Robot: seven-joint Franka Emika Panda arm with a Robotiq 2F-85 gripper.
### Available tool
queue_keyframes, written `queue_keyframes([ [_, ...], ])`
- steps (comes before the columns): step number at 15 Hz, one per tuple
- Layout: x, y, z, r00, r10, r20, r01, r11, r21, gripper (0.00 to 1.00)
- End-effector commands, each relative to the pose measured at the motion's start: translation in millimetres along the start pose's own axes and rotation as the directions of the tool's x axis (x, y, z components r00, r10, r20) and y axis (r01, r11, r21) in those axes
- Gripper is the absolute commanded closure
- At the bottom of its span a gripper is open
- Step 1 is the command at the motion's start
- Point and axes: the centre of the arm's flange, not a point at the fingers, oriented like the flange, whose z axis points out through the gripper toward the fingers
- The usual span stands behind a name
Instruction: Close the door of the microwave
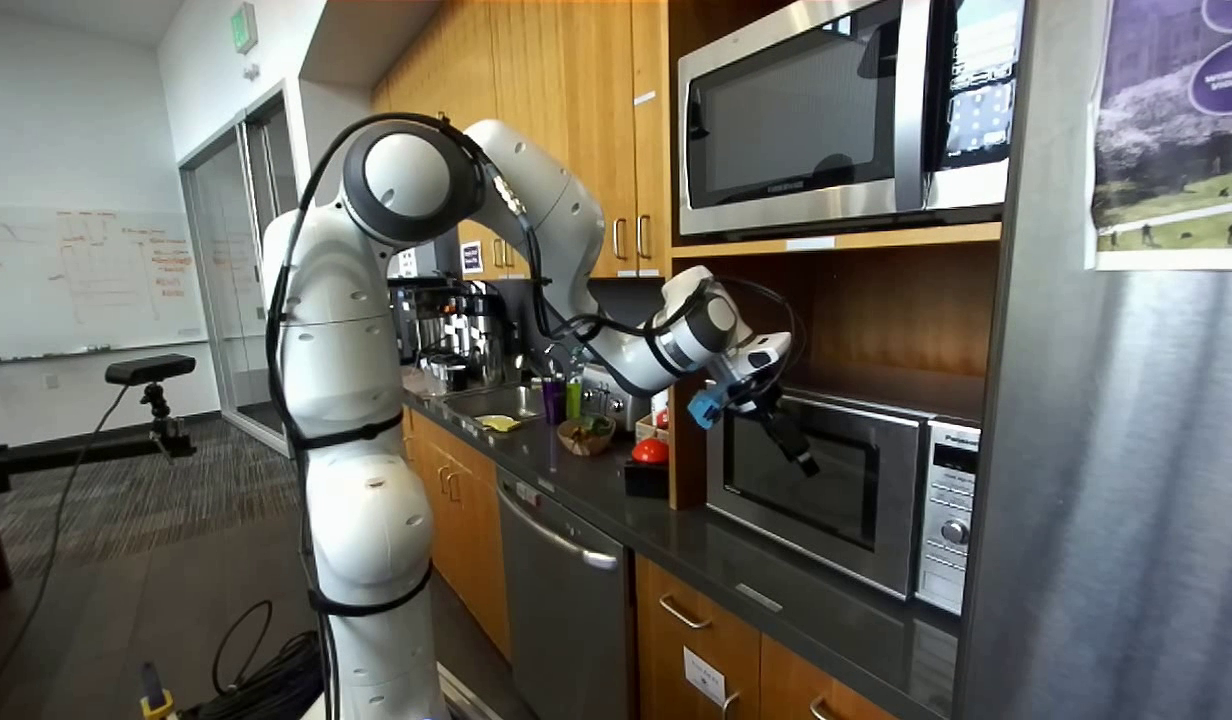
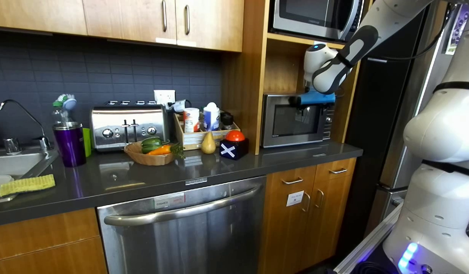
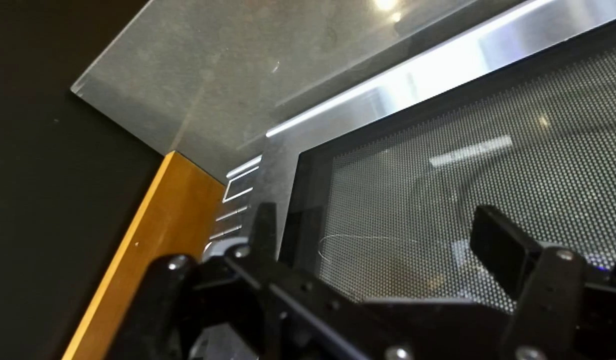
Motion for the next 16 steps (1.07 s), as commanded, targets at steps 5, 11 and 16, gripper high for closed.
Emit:
queue_keyframes([
  [5,4,-4,4,0.999,-0.034,0.001,0.034,0.997,-0.069,0.00],
  [11,-6,18,25,0.998,-0.031,0.063,0.037,0.995,-0.097,0.00],
  [16,-16,37,41,0.994,-0.012,0.104,0.020,0.997,-0.076,0.00],
])
